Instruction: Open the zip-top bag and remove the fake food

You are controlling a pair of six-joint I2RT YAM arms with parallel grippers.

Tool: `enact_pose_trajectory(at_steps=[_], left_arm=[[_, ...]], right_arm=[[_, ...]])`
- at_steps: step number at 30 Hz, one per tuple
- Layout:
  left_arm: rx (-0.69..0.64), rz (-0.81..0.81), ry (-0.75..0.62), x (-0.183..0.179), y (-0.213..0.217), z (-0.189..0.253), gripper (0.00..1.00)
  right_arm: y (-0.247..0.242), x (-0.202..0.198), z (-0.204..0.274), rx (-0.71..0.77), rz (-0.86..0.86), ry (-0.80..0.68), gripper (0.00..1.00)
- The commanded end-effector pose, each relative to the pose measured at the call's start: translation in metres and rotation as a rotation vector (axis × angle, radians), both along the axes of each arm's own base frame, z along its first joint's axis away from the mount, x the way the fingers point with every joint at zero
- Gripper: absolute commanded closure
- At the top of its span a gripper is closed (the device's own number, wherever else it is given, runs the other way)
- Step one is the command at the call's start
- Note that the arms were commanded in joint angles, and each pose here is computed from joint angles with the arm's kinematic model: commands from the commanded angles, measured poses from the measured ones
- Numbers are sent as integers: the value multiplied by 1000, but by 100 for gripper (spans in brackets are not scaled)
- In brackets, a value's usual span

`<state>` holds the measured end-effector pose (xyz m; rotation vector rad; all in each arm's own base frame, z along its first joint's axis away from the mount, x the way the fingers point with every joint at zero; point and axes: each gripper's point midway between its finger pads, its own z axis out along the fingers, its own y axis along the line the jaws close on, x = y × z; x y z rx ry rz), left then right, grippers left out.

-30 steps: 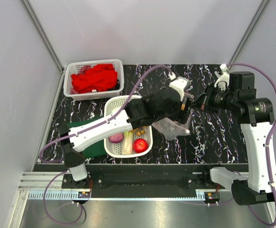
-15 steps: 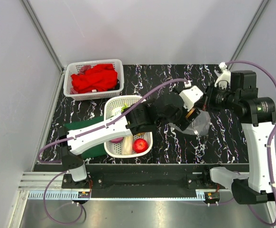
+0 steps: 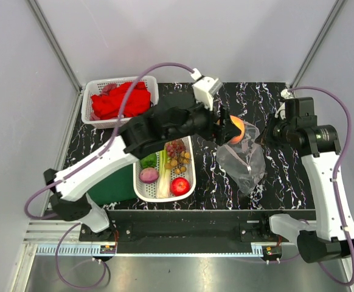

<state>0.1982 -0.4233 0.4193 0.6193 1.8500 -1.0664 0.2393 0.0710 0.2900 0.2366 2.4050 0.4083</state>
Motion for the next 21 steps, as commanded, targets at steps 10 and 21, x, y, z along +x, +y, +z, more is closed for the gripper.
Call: enact_pose_trajectory(at_steps=[10,21], left_arm=[[294,528,152,67,159,-112,100],[529,732,205,152,212,-224,100]], right_arm=[[-68,29,62,-308,-240,-100,100],[-84,80,34,-410,-329,-46,100]])
